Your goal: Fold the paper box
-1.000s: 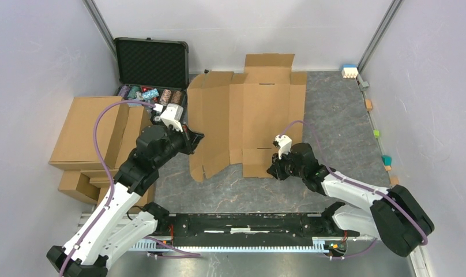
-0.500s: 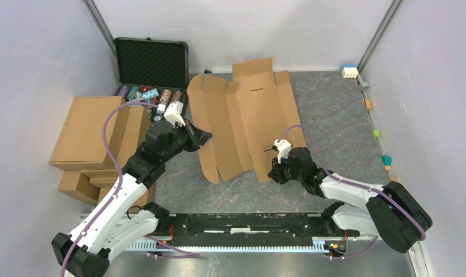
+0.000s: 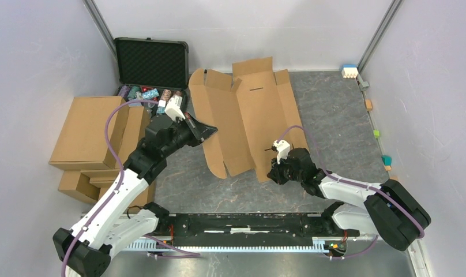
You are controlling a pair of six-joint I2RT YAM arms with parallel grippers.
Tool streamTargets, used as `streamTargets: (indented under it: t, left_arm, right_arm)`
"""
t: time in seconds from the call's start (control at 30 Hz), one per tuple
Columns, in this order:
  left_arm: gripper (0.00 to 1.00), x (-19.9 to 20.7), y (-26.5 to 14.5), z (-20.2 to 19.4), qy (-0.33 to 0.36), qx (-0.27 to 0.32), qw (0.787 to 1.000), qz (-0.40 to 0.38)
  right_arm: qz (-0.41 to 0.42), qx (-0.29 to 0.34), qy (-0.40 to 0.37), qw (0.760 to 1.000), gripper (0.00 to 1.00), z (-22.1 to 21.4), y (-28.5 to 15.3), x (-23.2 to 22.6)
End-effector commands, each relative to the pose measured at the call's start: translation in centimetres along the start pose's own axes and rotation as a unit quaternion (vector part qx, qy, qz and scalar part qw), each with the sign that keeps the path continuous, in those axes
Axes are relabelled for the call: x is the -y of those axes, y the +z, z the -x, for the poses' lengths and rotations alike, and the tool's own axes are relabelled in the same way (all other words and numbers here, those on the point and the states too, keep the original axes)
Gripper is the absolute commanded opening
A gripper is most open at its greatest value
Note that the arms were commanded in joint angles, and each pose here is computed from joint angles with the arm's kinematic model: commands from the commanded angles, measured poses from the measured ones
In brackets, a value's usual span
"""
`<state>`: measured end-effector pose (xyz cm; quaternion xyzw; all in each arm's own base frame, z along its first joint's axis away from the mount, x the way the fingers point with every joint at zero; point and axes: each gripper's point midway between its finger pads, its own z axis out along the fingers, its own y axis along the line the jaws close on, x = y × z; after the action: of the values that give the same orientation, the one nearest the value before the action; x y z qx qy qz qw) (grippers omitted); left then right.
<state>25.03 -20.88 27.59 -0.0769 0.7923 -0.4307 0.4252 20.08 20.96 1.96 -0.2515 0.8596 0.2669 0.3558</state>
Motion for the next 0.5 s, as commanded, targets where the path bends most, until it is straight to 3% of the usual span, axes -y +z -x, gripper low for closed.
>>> streamTargets:
  t: [0.0, 0.2, 0.47]
  left_arm:
    - [0.02, 3.1, 0.1, 1.5, -0.016, 0.017, 0.998, -0.062]
    - [0.02, 0.5, 0.2, 0.5, 0.044, 0.029, 0.998, -0.042]
    - [0.02, -0.9, -0.5, -3.0, 0.149, -0.011, 0.988, -0.037]
  right_arm:
    - [-0.002, -0.002, 0.004, 1.0, 0.16, -0.4, 0.1, 0.0]
    - [0.0, 0.0, 0.006, 1.0, 0.15, -0.1, 0.2, -0.2]
    - [-0.005, -0.001, 0.01, 1.0, 0.15, -0.1, 0.2, -0.1]
